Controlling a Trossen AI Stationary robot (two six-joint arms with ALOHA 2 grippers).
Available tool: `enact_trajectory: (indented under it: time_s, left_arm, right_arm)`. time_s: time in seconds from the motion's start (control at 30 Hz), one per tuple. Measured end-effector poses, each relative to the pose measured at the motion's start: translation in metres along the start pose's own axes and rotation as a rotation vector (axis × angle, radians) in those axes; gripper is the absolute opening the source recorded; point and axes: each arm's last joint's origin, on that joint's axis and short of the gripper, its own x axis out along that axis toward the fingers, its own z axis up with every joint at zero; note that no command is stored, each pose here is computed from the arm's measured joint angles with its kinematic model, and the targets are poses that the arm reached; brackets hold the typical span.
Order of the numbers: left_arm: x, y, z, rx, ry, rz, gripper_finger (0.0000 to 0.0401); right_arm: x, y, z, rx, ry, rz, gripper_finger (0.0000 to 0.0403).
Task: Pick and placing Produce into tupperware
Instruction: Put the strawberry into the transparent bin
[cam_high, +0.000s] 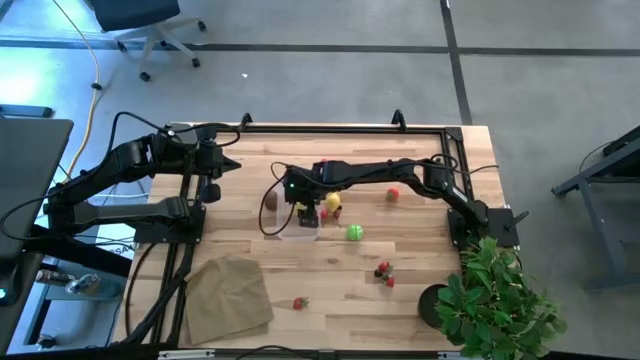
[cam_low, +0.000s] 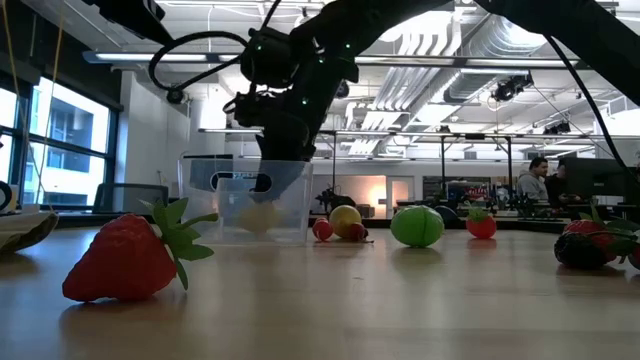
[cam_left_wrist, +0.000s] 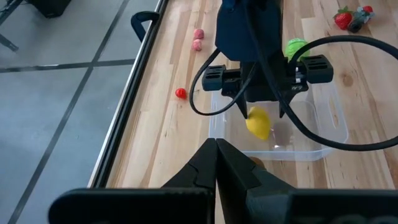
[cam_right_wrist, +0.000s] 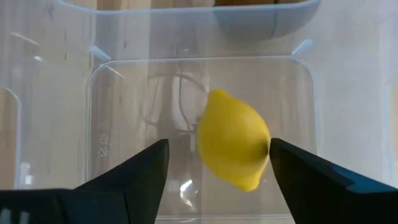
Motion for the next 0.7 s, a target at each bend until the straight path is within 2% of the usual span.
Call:
enact_trajectory:
  time_s: [0.17,0.3,0.4,0.5,0.6,0.7]
  left_arm:
    - [0.0,0.0,0.0,0.0,0.0,0.0,0.0001]
    - [0.0,0.0,0.0,-0.001,0.0,0.0,0.0001]
    - [0.0,0.0,0.0,0.0,0.0,0.0,0.0001]
    - [0.0,0.0,0.0,0.0,0.0,0.0,0.0001]
    - [0.0,0.0,0.0,0.0,0.0,0.0,0.0001]
    - [0.0,0.0,0.0,0.0,0.0,0.0,0.0001]
  right_arm:
    - [-0.028,0.001,0.016,0.023,-0.014,0.0,0.027]
    - [-0.065,0.0,0.032,0.093,-0.059,-0.006,0.027]
    - [-0.092,-0.008,0.039,0.214,-0.072,-0.039,0.027]
    - [-0.114,-0.023,0.039,0.352,-0.06,-0.151,0.027]
    - [-0.129,-0.037,0.029,0.495,-0.023,-0.274,0.027]
    - [-0.136,-0.045,0.013,0.594,0.048,-0.302,0.027]
